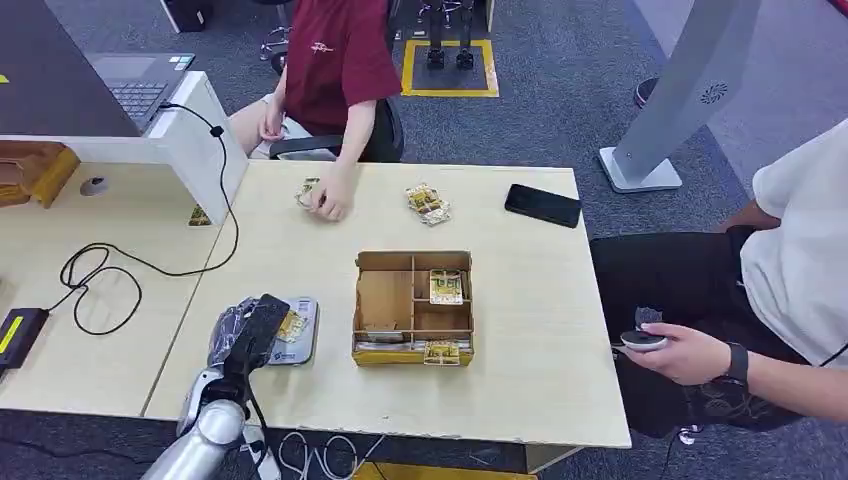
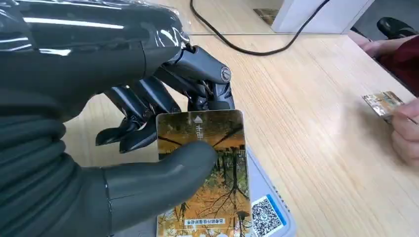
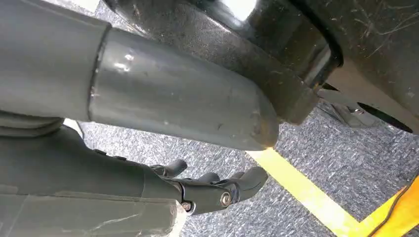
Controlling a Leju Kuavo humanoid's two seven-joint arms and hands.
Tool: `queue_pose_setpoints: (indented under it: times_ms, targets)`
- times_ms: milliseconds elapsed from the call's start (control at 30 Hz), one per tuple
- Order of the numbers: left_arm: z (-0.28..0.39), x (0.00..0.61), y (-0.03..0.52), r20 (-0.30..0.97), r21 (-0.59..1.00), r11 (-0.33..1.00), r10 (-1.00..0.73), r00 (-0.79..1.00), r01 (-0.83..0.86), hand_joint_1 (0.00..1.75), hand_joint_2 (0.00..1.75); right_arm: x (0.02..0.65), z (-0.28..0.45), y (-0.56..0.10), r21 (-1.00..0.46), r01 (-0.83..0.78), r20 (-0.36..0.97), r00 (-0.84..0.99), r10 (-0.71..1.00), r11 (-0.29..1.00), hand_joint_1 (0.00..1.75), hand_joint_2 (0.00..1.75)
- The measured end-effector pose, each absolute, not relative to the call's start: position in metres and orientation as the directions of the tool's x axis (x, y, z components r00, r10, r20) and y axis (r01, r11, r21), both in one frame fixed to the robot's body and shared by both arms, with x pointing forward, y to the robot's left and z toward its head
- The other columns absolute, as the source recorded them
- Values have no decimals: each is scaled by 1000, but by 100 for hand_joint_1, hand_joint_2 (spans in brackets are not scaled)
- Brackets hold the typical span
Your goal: Pass the card to the sensor for recognition and then transmit it.
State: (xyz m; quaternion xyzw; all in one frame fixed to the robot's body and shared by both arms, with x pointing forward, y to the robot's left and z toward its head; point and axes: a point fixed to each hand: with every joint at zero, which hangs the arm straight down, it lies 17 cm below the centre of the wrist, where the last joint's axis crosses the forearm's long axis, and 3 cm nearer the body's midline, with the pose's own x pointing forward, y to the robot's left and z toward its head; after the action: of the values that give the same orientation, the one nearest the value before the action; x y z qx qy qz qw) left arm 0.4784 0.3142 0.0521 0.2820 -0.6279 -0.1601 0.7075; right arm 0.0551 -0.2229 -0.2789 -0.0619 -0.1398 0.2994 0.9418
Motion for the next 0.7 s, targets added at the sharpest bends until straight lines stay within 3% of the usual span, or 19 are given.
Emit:
queue_pose_setpoints:
  times_ms: [700]
  targets:
    - [48,475,320,746,666,733,-648,157,-141,175,175,59,-277,-216,-197,-545,248,777,579,815,0,0]
